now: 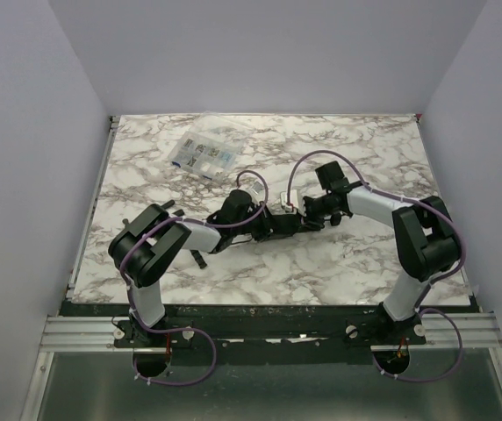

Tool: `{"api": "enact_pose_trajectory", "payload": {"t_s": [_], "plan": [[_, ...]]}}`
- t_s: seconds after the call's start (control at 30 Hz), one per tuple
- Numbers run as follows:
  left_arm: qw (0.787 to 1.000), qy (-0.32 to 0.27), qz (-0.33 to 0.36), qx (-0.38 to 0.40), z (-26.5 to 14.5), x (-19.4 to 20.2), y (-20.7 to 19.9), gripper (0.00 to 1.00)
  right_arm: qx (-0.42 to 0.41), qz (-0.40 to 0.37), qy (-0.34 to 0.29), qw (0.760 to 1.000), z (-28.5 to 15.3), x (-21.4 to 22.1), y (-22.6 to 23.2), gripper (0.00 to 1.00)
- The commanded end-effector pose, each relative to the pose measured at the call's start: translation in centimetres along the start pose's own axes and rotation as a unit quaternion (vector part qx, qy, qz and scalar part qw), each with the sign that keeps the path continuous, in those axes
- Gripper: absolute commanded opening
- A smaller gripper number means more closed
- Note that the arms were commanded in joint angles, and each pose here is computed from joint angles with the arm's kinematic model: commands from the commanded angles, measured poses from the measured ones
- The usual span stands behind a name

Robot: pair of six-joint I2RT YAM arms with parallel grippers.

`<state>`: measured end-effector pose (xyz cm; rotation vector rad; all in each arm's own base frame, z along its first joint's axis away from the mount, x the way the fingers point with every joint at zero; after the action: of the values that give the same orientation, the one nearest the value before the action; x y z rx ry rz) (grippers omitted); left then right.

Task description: Put away the umbrella

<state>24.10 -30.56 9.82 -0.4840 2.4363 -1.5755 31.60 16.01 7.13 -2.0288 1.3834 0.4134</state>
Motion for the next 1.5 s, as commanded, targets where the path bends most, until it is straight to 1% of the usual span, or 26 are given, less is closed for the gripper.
{"api": "enact_pose_trajectory", "payload": {"t_s": [0.0,0.17,0.47,0.67,1.0,1.13,1.23,1.27,1.33,1.4,1.43,1.47], "plan": [[0.994,0.099,0.016,-0.037,-0.7,2.8,1.4,0.00,-0.075,0.088,0.133,0.984,1.8,5.1,4.5,0.00],[0.992,0.105,0.038,-0.062,-0.8,2.7,2.0,0.00,-0.081,0.099,0.137,0.982,2.0,5.2,4.3,0.00],[0.989,0.118,0.045,-0.081,-0.5,3.1,2.6,0.00,-0.079,0.113,0.143,0.980,2.3,5.4,3.9,0.00],[0.981,0.117,0.065,-0.137,0.0,3.1,3.9,0.00,-0.081,0.113,0.145,0.980,2.4,5.4,4.0,0.00],[0.970,0.081,0.059,-0.220,1.0,2.0,5.7,0.00,-0.081,0.112,0.145,0.980,2.4,5.3,4.0,0.00],[0.962,0.051,0.052,-0.263,0.8,1.4,6.5,0.00,-0.083,0.111,0.144,0.980,2.3,5.3,4.1,0.00],[0.955,0.013,0.039,-0.293,0.6,0.4,6.8,0.00,-0.083,0.112,0.144,0.980,2.3,5.3,4.2,0.00],[0.953,0.003,0.032,-0.300,0.6,0.2,6.9,0.03,-0.084,0.111,0.143,0.980,2.3,5.3,4.2,0.00],[0.950,-0.021,0.023,-0.311,0.6,-0.5,6.8,0.17,-0.083,0.112,0.143,0.980,2.2,5.2,4.2,0.00],[0.939,-0.049,0.008,-0.340,0.5,-1.2,6.7,0.32,-0.084,0.111,0.143,0.980,2.2,5.2,4.3,0.00],[0.934,-0.052,0.001,-0.353,0.5,-1.3,6.7,0.35,-0.085,0.111,0.142,0.980,2.2,5.2,4.4,0.00],[0.936,-0.054,0.000,-0.349,0.7,-1.5,6.5,0.35,-0.085,0.111,0.143,0.980,2.2,5.2,4.4,0.00]]}}
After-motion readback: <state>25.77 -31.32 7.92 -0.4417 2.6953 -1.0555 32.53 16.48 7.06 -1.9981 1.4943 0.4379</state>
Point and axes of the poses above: each gripper's point midway between its finger pads, its own z axis out along the fingers, its own y axis along the line the jaws close on, x = y × z, the point moved 7 cm from there along -z, back along the fingers, and after that the axes turned 15 degrees about -z, right-handed, at the moved point
